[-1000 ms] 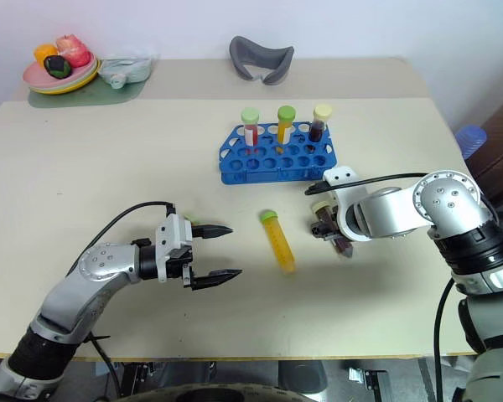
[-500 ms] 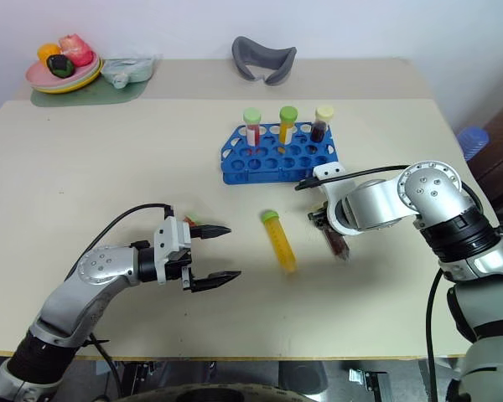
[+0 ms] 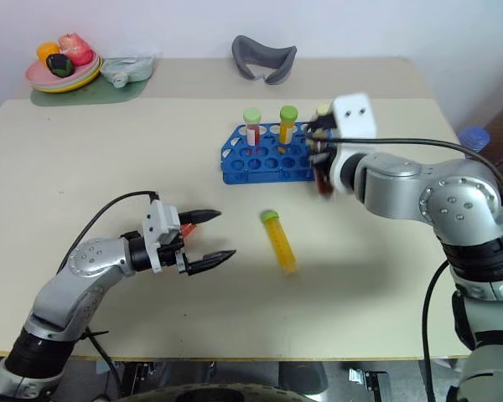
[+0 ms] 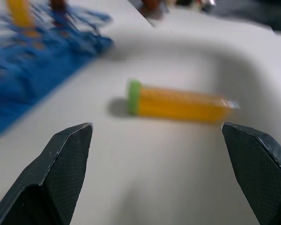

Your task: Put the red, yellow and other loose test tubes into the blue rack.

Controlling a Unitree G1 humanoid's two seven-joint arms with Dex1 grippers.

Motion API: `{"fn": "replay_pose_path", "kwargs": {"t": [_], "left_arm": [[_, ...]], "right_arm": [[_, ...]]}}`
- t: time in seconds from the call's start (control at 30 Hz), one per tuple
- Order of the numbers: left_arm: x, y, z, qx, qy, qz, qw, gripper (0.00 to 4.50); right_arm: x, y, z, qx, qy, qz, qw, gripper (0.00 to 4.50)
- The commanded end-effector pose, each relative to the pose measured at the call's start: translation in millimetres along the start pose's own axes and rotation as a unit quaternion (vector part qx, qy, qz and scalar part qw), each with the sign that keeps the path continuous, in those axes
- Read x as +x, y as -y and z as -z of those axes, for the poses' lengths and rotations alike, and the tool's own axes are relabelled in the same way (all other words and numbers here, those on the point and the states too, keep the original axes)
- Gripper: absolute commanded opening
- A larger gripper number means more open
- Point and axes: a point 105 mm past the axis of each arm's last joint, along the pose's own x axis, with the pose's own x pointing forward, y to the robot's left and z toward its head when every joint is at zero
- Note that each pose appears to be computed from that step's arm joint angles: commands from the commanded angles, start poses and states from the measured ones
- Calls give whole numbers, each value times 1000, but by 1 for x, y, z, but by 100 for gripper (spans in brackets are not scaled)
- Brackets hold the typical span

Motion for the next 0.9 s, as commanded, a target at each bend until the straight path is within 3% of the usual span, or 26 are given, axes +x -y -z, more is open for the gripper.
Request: {"fn": "replay_pose_path", "kwargs": {"t": [0.03,0.2,0.3,0.9], "left_arm": [[4,-13,-12,14,28,-30,999,450],[18,-26,-23,29,53,-52,997,450],[23,-27,-33,25,70,-50,996,450],[20,-20,-48,18,52,-41,998,450]], "right_arm": [[-2,1,-24,-40,135,30,990,79],[11,9,-11,-24,232,98,967,79],[19,11,0,-25,254,106,961,79],[50,26,37,6,256,123,959,79]]}}
